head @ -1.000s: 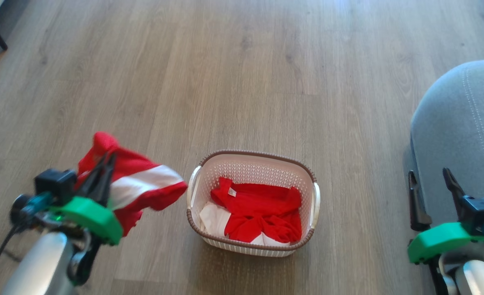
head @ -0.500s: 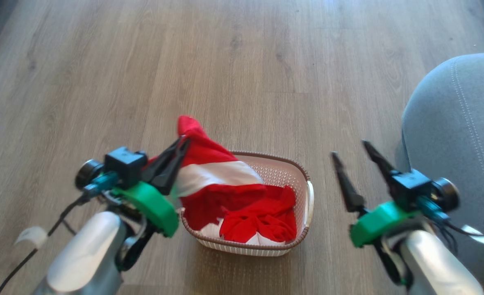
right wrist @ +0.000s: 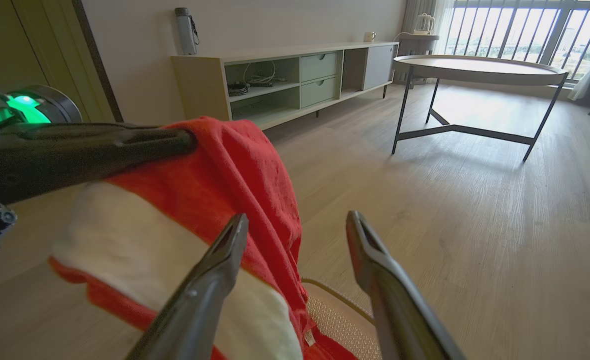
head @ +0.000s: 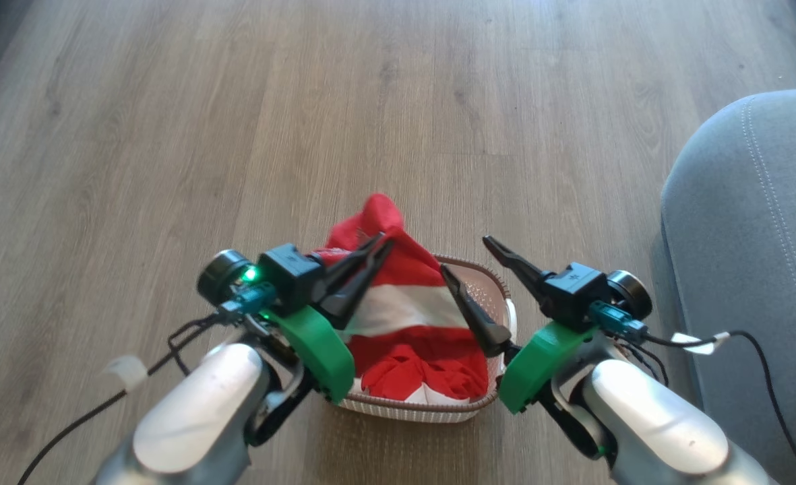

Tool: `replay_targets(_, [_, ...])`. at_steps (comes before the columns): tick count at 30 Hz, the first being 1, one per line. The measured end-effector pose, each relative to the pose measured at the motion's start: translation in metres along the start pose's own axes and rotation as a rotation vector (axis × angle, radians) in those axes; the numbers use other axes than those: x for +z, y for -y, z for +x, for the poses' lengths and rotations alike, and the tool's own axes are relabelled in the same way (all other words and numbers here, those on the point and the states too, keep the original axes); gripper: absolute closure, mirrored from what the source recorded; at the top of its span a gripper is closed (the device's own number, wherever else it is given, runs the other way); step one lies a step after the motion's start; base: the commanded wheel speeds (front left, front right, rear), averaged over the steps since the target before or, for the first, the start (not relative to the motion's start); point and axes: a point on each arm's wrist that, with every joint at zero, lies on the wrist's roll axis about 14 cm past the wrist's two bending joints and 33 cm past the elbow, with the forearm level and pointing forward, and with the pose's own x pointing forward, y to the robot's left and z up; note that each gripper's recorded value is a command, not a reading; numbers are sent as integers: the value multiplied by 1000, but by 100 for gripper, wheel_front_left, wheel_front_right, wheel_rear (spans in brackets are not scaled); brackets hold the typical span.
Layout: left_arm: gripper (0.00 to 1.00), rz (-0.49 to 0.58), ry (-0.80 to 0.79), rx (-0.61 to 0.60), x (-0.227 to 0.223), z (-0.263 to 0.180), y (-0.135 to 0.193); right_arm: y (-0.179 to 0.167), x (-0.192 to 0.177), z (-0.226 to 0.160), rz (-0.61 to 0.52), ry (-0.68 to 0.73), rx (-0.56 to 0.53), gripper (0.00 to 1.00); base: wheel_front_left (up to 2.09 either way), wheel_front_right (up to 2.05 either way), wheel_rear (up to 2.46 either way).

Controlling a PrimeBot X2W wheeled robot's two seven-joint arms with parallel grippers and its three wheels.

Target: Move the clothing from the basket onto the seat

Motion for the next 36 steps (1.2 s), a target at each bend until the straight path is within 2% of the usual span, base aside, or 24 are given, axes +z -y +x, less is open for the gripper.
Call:
replay_targets(16, [100,-3,1,-232,1,9,69,-38,-27,11,128,-110,125,0,0,0,0])
replay_targets(17, [100,-7,5,-241,2,9,72,-40,-29,11,135,-117,132,20,0,0,0])
replay_targets(18, [100,-11,10,-248,3,9,73,-42,-30,11,141,-122,137,52,0,0,0])
replay_targets(19, [100,-10,9,-255,3,10,75,-42,-30,11,144,-123,141,62,0,0,0])
replay_targets(20, [100,-13,11,-257,3,10,75,-42,-30,11,148,-121,142,77,0,0,0])
replay_targets(21, [100,-17,17,-258,4,11,75,-42,-30,11,151,-122,141,100,0,0,0])
replay_targets(30, [100,-27,4,-259,-1,14,72,-32,-29,10,137,-129,131,100,0,0,0])
replay_targets(31, [98,-27,2,-259,-2,14,71,-31,-29,9,137,-128,130,100,0,0,0])
replay_targets(33, [71,-30,5,-259,-3,14,71,-29,-28,8,133,-127,127,100,0,0,0])
replay_targets(35, [56,-29,-1,-258,-5,15,70,-24,-26,6,127,-122,119,100,0,0,0])
replay_targets(36, [38,-29,-4,-257,-6,15,70,-20,-23,6,126,-114,107,100,0,0,0])
